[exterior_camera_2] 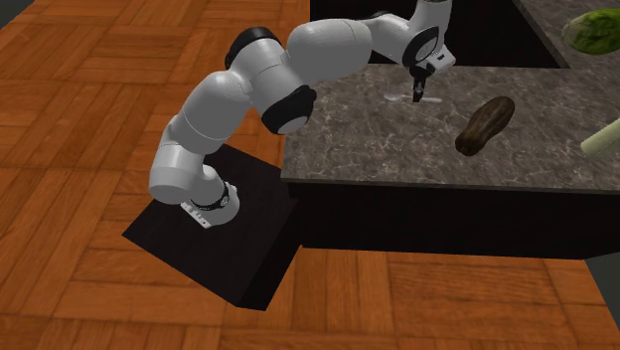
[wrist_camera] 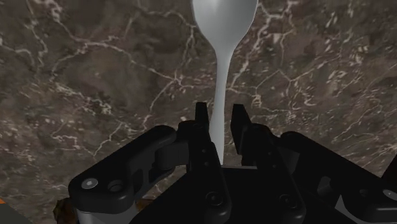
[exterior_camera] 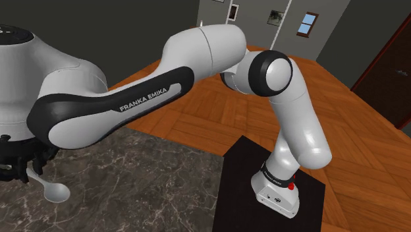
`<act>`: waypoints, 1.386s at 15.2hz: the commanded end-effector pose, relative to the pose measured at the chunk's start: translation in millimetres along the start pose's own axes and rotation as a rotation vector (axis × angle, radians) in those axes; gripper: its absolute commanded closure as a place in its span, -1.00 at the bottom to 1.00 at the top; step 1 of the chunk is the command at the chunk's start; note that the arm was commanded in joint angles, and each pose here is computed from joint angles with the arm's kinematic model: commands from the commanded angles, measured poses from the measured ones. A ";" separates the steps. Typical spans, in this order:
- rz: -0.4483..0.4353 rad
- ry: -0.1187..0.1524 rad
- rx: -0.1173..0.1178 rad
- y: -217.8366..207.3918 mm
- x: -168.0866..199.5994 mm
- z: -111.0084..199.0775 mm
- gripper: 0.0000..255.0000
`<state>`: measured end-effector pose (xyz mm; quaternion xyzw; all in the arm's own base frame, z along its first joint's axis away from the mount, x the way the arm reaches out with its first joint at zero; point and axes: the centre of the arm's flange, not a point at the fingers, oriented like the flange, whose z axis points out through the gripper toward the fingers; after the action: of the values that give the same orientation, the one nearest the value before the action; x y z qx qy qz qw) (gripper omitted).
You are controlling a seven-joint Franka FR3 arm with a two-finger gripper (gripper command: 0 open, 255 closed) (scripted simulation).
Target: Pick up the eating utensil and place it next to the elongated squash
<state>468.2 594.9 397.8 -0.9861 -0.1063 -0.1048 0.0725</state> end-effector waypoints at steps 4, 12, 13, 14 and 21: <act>0.000 0.000 0.000 3.7 -6.9 25.6 1.00; 0.000 0.000 0.000 6.7 -12.5 49.8 1.00; 0.000 0.000 0.000 6.7 -12.5 49.8 1.00; 0.000 0.000 0.000 6.7 -12.5 49.8 1.00; 0.000 0.000 0.000 6.7 -12.5 49.8 -1.00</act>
<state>467.3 594.3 346.1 -0.9861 -0.1064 -0.1048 0.0726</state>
